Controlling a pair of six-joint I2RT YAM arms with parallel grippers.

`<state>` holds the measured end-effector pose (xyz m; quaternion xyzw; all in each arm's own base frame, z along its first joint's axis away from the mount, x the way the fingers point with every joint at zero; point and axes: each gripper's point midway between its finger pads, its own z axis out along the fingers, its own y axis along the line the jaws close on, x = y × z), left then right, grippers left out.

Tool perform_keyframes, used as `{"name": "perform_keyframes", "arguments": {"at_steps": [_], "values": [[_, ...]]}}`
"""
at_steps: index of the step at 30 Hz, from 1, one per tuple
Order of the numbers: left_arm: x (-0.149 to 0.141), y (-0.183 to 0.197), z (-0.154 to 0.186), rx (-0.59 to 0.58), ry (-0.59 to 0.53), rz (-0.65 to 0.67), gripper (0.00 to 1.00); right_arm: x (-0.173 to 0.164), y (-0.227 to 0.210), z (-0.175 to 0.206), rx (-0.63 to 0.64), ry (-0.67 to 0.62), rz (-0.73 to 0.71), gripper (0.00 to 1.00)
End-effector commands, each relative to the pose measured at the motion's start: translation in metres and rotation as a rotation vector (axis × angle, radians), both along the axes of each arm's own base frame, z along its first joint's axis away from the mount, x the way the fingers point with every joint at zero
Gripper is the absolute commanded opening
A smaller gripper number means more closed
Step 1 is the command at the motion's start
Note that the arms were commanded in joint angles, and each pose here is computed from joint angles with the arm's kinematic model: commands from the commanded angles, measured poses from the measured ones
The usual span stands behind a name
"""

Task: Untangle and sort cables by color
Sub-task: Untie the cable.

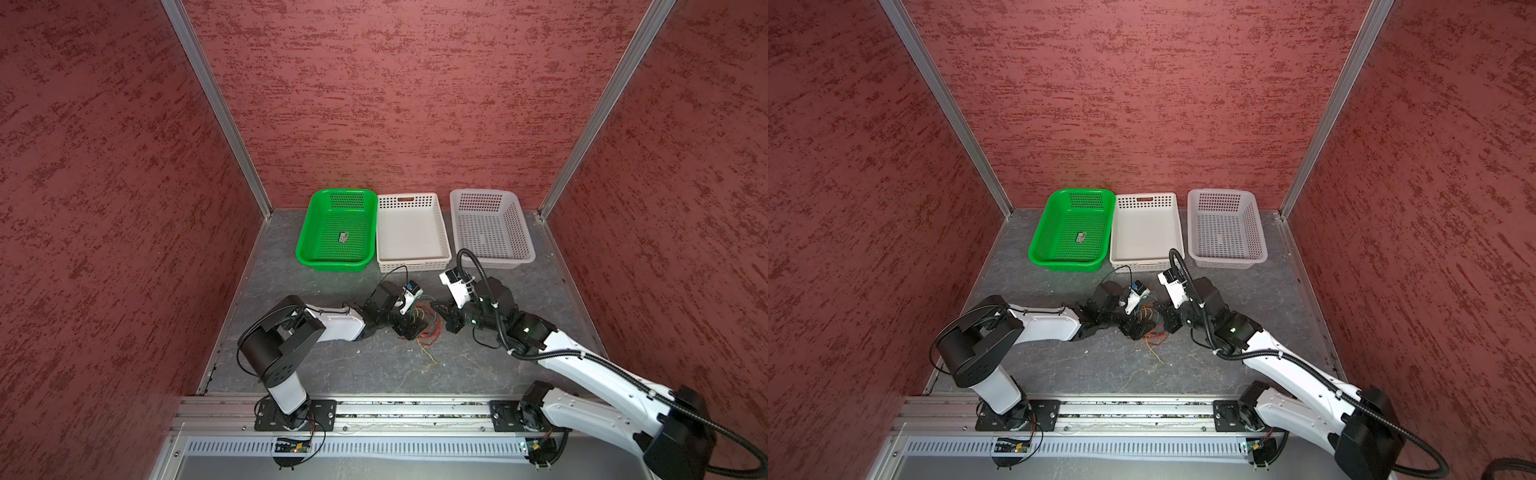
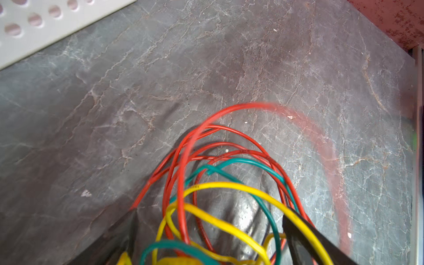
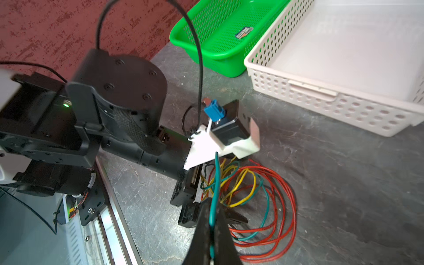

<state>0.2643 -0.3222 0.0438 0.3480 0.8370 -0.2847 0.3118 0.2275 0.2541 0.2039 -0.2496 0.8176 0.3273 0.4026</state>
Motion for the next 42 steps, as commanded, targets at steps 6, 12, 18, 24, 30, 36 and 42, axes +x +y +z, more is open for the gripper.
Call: {"name": "perform_keyframes", "arguments": {"at_steps": [6, 12, 18, 24, 30, 36, 42], "values": [[0.002, -0.001, -0.010, 0.007, 0.003, 0.004, 0.97, 0.020, -0.026, 0.079, 0.013, -0.245, -0.152, 0.00], [0.001, -0.001, -0.013, 0.012, 0.009, 0.003, 0.97, 0.022, -0.054, 0.139, 0.048, -0.407, -0.266, 0.00], [0.002, -0.002, -0.017, 0.011, 0.011, 0.003, 0.97, 0.017, -0.071, 0.190, 0.047, -0.506, -0.308, 0.00], [0.003, -0.003, -0.017, 0.008, 0.012, 0.003, 0.97, 0.010, -0.091, 0.233, 0.054, -0.592, -0.367, 0.00], [0.000, 0.001, 0.003, -0.024, -0.013, 0.011, 0.98, 0.018, -0.094, 0.229, 0.029, -0.592, -0.406, 0.00], [-0.006, 0.010, 0.062, -0.146, -0.072, 0.006, 0.99, 0.041, -0.095, 0.206, -0.057, -0.554, -0.484, 0.00], [-0.007, 0.030, 0.126, -0.265, -0.147, 0.031, 0.99, 0.086, -0.112, 0.189, -0.174, -0.526, -0.630, 0.00]]}}
